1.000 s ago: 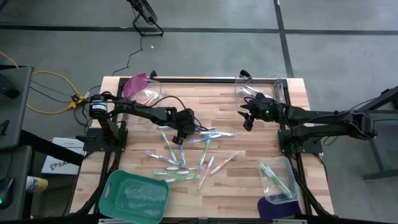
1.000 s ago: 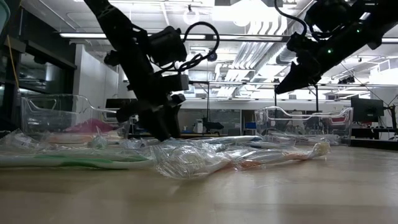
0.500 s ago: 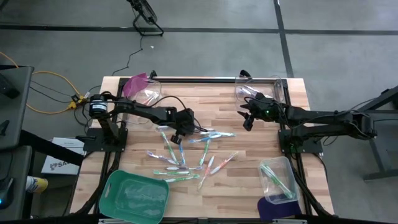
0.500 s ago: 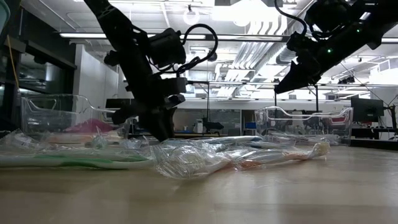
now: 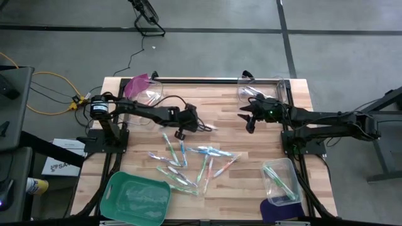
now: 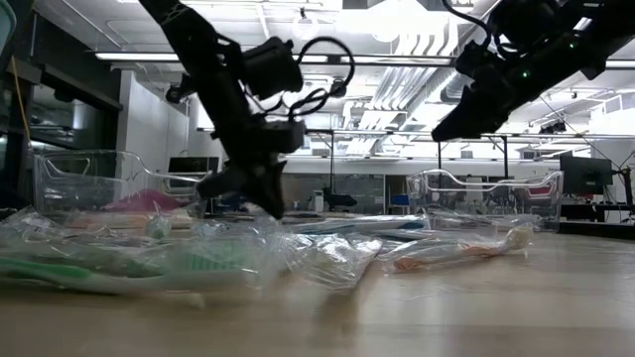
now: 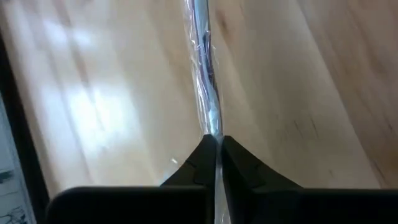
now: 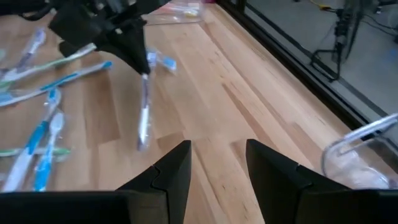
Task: Pick & Place Toothbrushes
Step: Put the purple toothbrush into the right transparent bin
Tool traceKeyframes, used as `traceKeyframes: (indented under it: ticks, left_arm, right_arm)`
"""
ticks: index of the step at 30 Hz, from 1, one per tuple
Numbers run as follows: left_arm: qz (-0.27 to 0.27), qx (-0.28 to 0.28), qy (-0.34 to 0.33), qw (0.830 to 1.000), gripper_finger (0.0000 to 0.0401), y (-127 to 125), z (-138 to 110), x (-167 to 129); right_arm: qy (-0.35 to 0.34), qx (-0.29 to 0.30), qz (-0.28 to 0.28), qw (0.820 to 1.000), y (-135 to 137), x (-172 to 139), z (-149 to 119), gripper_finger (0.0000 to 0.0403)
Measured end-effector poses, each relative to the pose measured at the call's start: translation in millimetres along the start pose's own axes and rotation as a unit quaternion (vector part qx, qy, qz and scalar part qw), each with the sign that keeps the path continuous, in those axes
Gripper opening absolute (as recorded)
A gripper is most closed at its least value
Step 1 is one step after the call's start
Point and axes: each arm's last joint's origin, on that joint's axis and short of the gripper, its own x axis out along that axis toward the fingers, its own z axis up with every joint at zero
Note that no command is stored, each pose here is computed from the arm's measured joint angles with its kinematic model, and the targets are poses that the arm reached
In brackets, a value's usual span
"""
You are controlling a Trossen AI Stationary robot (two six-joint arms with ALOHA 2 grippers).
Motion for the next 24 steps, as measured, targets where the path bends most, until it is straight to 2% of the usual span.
traceKeyframes:
  ticks: [10, 16, 24]
  left_arm:
    - [0.029, -0.034, -0.031, 0.999, 0.0006, 18, 18, -10]
    - [0.043, -0.048, -0.05, 0.997, 0.0006, 22, 23, -11]
    - [0.044, -0.049, -0.051, 0.997, 0.0006, 23, 23, -11]
  right_arm:
    - [0.008, -0.008, 0.068, 0.998, 5, 2, -2, 0.0146]
    - [0.035, -0.055, 0.085, 0.994, 13, 16, -9, 0.0146]
    - [0.005, -0.126, 0.08, 0.989, 25, 40, -10, 0.0146]
